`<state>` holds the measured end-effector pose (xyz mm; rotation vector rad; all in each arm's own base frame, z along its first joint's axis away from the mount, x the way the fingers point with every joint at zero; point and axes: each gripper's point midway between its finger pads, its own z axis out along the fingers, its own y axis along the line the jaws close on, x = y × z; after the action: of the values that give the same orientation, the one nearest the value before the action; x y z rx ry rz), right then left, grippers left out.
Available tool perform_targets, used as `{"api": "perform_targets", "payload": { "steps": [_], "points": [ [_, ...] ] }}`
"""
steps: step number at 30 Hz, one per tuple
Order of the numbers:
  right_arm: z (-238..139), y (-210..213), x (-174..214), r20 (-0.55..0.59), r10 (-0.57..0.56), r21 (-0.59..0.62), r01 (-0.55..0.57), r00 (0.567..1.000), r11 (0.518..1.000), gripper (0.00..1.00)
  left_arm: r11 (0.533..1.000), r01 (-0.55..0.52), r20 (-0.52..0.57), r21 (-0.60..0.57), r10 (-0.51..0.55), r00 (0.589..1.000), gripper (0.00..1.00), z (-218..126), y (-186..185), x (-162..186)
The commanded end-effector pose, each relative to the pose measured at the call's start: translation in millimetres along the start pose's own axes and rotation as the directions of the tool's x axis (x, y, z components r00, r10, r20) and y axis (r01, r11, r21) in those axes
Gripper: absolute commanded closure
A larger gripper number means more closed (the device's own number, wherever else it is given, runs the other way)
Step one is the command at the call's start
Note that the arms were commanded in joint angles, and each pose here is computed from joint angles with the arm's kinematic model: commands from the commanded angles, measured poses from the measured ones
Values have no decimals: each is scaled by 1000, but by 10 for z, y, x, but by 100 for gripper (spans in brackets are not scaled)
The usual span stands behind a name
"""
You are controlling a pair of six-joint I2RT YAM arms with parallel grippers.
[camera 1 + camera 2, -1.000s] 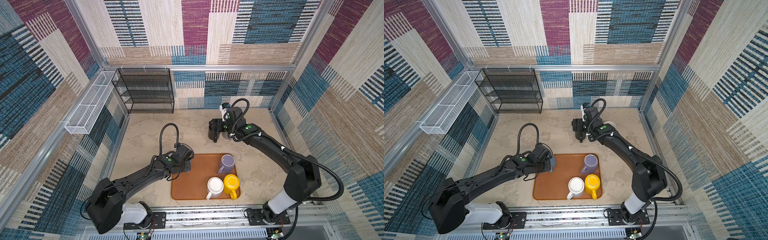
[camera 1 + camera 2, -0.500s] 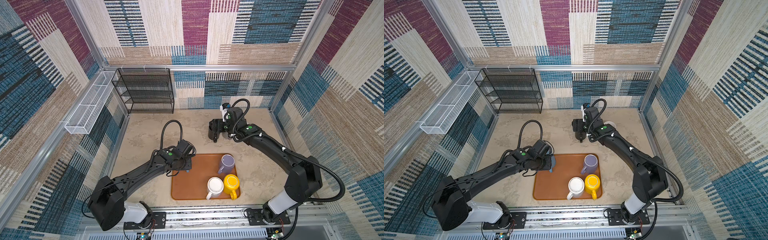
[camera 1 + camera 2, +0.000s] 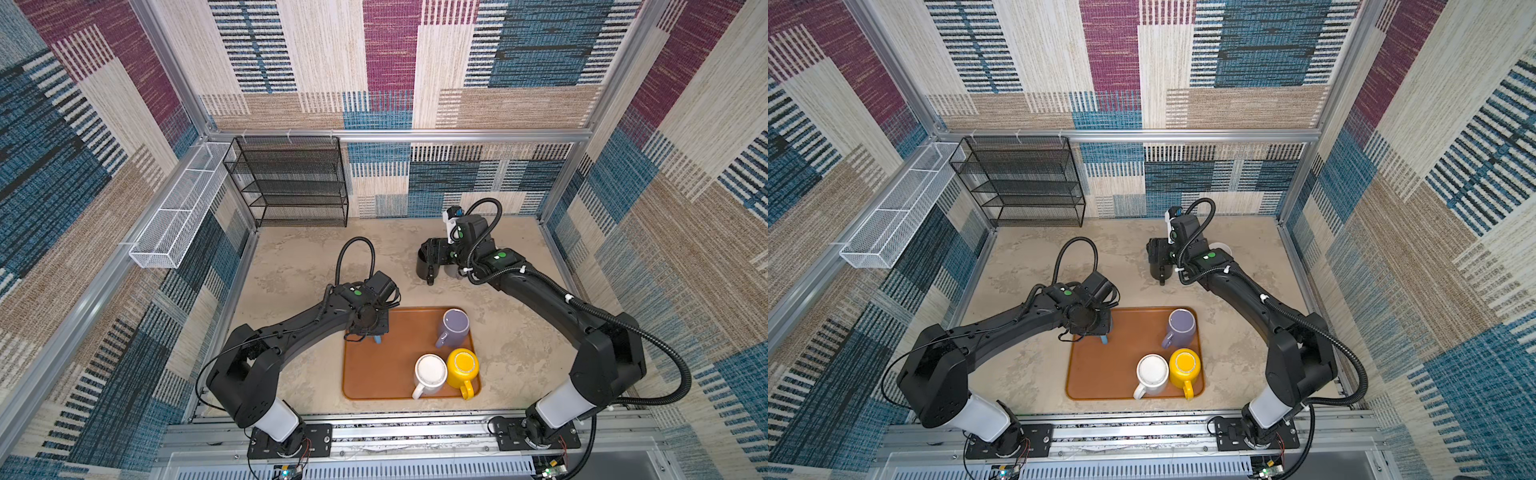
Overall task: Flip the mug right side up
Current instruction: 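Lower the left gripper onto the light blue mug's base and close, then lift the light blue mug off the tray with the left gripper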
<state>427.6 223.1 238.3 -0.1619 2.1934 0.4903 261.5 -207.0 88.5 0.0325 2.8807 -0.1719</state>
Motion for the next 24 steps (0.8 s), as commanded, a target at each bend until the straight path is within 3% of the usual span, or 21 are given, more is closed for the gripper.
{"api": "perform_targets", "payload": {
  "steps": [1,24],
  "points": [
    [-4,18,-60,23,-5,-8,5,1000,1000,14,999,-30,-33,-40,29,999,69,-31,102,50],
    [-6,32,-48,14,2,-18,-1,1000,1000,14,995,-78,-94,-69,71,993,78,115,89,8]
  ]
}}
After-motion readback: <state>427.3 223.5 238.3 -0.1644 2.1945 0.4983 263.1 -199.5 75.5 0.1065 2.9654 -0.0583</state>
